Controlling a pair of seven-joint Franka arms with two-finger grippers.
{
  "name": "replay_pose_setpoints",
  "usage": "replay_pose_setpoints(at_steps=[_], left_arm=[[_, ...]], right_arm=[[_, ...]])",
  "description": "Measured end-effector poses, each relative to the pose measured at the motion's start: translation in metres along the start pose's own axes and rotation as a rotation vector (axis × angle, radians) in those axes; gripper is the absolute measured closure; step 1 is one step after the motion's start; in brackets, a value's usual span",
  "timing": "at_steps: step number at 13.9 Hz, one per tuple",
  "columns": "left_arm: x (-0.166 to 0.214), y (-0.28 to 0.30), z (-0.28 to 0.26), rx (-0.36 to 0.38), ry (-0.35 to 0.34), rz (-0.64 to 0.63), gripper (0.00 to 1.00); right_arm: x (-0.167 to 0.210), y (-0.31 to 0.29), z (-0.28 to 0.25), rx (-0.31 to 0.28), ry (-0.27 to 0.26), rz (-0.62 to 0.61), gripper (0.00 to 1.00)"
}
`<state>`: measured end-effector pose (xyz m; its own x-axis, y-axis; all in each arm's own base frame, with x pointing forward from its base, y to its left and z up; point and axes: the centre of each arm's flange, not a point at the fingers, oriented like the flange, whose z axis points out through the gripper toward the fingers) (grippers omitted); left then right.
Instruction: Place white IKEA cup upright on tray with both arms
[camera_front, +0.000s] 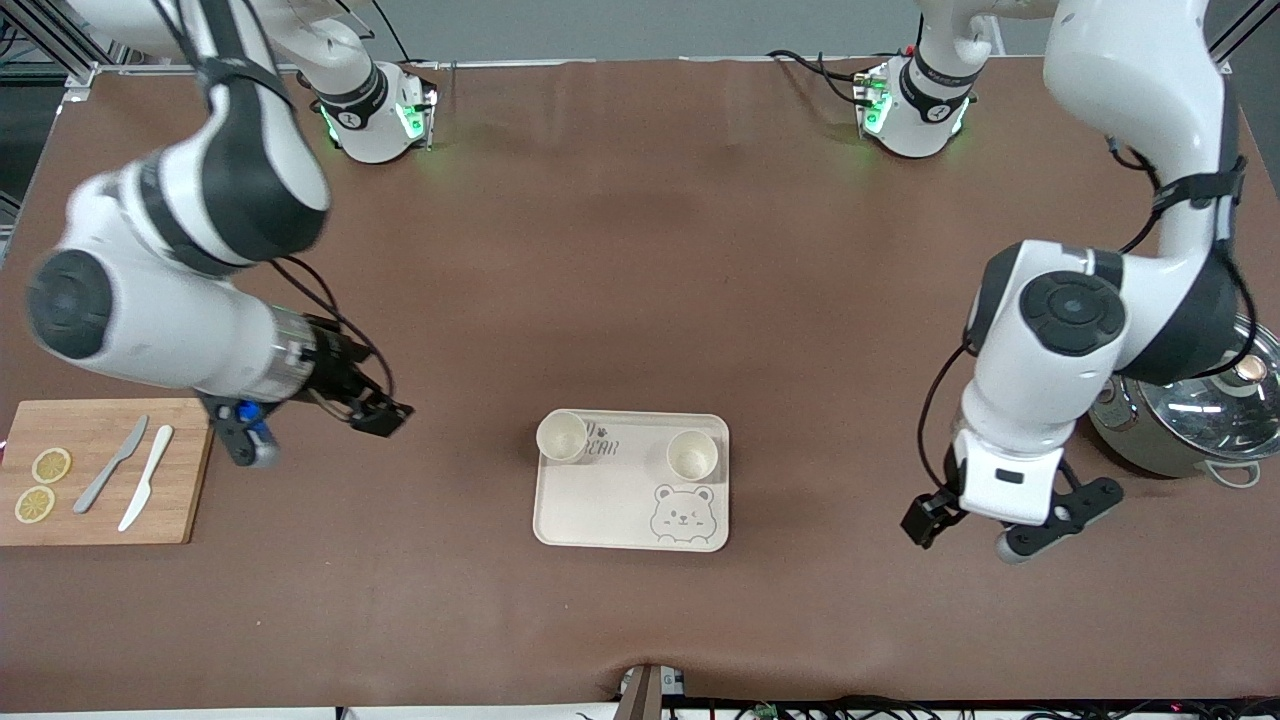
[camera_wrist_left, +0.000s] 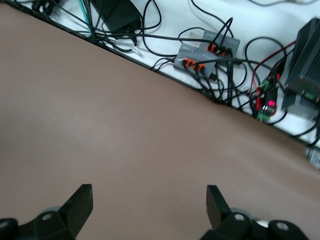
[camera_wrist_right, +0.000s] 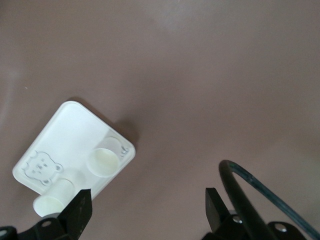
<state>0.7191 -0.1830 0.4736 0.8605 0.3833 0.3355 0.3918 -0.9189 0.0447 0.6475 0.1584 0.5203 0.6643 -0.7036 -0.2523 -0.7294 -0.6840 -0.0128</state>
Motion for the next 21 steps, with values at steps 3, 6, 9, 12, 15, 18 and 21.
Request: replay_pose_setpoints(at_steps=[3,6,9,12,15,18,21], left_arm=[[0.025,-0.048,-0.059,-0.032,-0.060,0.095,0.00],[0.052,-0.124,-0.096,-0.024,-0.126,0.200,0.00],[0.045,-0.152,-0.122,0.019,-0.203,0.220,0.00],[0.023,-0.153,-0.148,0.055,-0.284,0.238,0.00],[0.002,-0.149,-0.162,0.069,-0.308,0.262,0.00],[-0.013,-0.152,-0.176,0.080,-0.314,0.278,0.00],[-0.017,-0.162,-0.191,0.079,-0.319,0.344,0.00]], right_arm=[[0.030,0.065,-0.044,-0.055,0.062,-0.182,0.00],[0.045,0.114,-0.075,-0.107,0.124,-0.424,0.00],[0.050,0.160,-0.105,-0.108,0.154,-0.552,0.00],[0.035,0.188,-0.126,-0.137,0.195,-0.633,0.00],[0.028,0.204,-0.132,-0.145,0.191,-0.673,0.00],[0.040,0.223,-0.135,-0.153,0.158,-0.771,0.00],[0.041,0.227,-0.138,-0.156,0.151,-0.796,0.00]])
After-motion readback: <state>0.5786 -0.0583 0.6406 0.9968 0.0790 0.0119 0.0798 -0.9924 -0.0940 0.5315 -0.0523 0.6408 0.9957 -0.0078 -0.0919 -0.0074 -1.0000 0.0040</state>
